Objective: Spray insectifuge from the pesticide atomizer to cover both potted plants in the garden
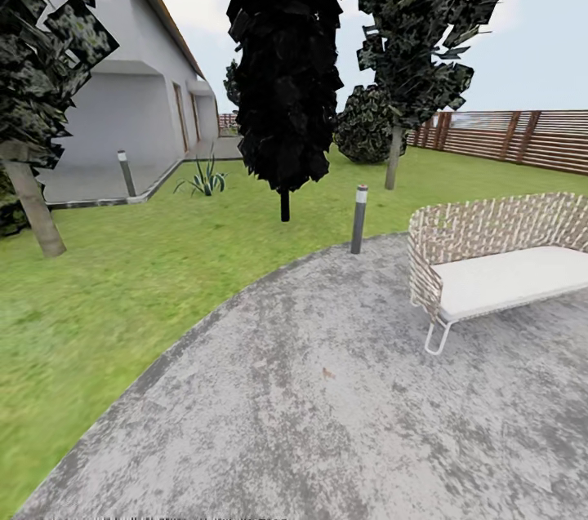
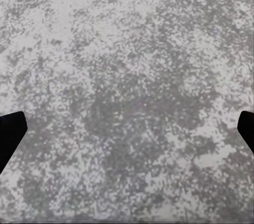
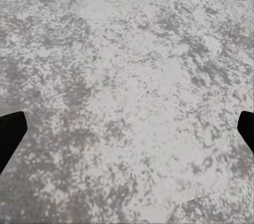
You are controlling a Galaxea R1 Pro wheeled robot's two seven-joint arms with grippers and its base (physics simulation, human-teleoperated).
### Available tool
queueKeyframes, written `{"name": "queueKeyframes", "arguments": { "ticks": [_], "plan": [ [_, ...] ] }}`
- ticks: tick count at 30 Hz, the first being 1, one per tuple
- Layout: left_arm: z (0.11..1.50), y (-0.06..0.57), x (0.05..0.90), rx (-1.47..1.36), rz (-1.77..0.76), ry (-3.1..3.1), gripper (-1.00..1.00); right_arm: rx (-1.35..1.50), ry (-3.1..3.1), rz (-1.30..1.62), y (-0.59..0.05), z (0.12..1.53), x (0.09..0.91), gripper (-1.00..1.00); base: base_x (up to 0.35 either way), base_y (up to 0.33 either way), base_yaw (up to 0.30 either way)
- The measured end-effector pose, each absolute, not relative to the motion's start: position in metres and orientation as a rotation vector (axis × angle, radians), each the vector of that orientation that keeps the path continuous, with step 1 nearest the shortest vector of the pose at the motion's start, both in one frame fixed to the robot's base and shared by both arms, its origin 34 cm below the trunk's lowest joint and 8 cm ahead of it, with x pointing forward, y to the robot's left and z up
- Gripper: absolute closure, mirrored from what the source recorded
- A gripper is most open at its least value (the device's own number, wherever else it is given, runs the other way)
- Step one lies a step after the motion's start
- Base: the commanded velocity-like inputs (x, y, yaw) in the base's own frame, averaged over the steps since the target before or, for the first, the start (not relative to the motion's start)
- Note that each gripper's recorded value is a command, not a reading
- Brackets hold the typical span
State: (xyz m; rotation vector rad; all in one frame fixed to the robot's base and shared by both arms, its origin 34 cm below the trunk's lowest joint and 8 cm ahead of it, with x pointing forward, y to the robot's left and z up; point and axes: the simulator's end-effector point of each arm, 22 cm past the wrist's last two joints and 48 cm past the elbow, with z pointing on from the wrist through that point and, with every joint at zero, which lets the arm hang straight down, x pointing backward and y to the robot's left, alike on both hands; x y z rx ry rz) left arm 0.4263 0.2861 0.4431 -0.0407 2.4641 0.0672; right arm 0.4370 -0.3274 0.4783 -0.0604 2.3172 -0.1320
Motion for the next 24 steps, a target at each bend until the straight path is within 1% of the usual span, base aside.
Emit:
{"name": "queueKeyframes", "arguments": {
  "ticks": [24],
  "plan": [
    [0.396,0.286,0.42,-0.041,0.068,2.465,-1.0,-0.06,2.315,-0.132,-0.327,0.432,0.432,-1.0,0.0,0.0,0.28]
  ]
}}
